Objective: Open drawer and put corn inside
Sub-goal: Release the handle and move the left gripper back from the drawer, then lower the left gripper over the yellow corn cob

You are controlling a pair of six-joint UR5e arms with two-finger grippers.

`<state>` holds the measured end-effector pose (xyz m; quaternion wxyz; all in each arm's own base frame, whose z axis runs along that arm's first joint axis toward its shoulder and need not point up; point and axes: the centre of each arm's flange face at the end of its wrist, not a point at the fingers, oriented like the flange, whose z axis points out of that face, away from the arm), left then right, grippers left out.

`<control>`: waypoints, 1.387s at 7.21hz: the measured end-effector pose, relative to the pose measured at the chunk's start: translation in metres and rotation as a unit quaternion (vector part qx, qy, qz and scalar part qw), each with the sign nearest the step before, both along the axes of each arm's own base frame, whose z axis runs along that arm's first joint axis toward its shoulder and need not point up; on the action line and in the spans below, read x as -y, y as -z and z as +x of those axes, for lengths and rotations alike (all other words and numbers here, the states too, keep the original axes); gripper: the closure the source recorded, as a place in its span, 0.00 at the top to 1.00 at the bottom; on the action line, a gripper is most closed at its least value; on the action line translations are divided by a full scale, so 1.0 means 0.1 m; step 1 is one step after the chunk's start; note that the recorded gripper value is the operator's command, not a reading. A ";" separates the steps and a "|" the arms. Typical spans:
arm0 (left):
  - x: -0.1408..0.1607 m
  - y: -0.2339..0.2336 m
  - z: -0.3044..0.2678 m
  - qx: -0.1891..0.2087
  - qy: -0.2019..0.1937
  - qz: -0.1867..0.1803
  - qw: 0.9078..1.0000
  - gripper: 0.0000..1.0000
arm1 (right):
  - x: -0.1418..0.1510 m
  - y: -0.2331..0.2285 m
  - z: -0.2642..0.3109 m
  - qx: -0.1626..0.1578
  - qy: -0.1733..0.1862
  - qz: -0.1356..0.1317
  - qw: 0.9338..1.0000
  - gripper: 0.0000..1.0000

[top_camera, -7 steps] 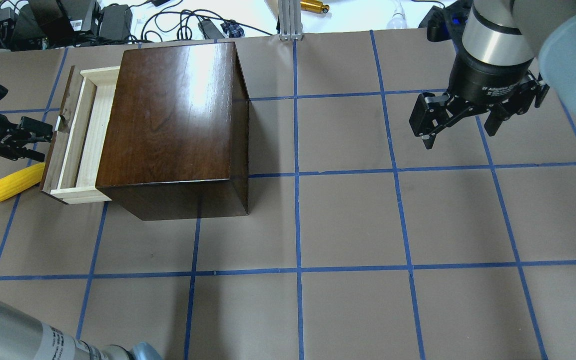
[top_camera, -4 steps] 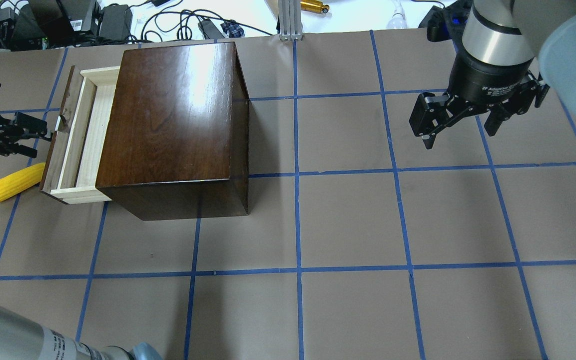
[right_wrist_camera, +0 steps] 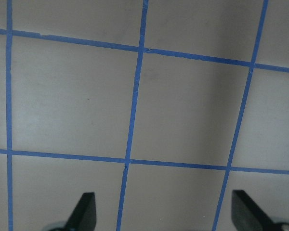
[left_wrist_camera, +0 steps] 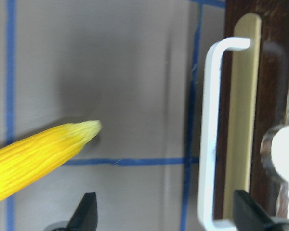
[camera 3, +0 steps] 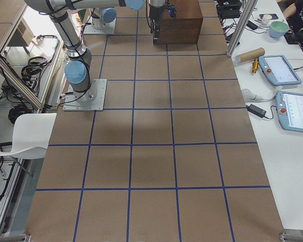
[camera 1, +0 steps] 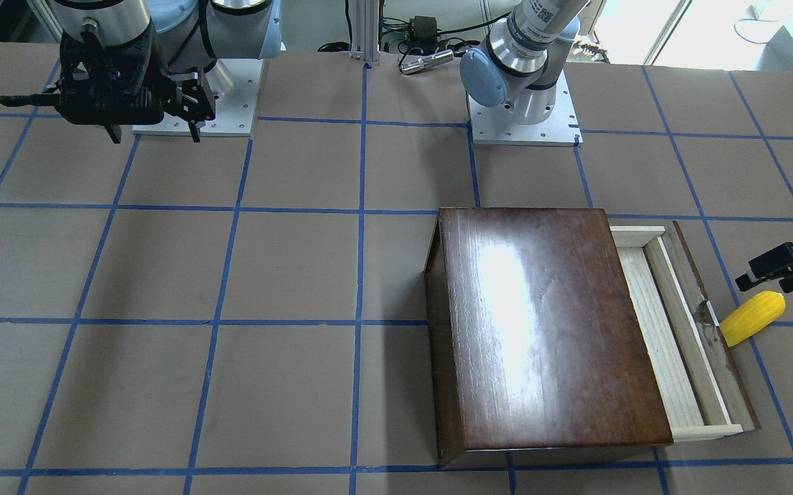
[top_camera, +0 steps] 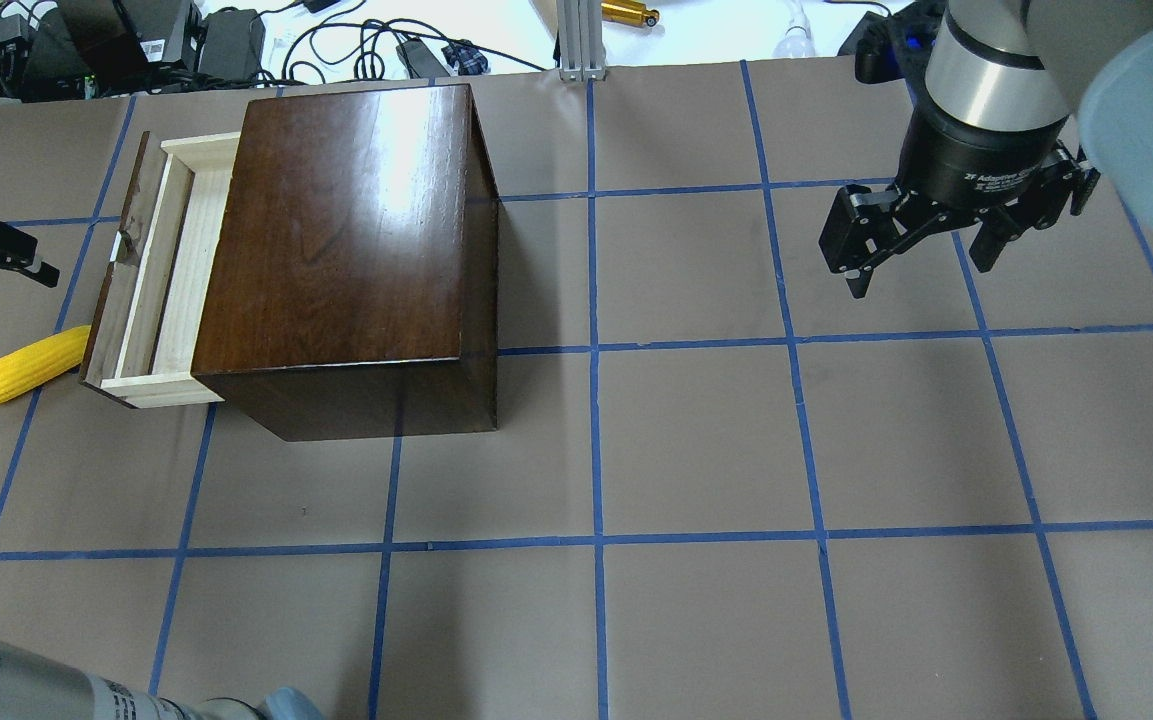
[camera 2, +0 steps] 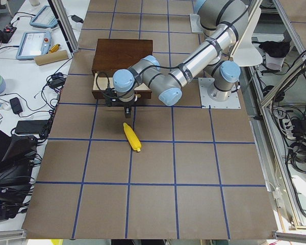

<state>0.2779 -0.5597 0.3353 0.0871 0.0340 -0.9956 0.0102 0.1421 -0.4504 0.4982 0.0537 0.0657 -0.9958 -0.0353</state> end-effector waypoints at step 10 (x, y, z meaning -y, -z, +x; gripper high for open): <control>0.14 1.23 0.59 0.063 0.090 0.037 0.993 1.00 | 0.00 0.00 0.00 0.000 0.000 0.000 1.000 1.00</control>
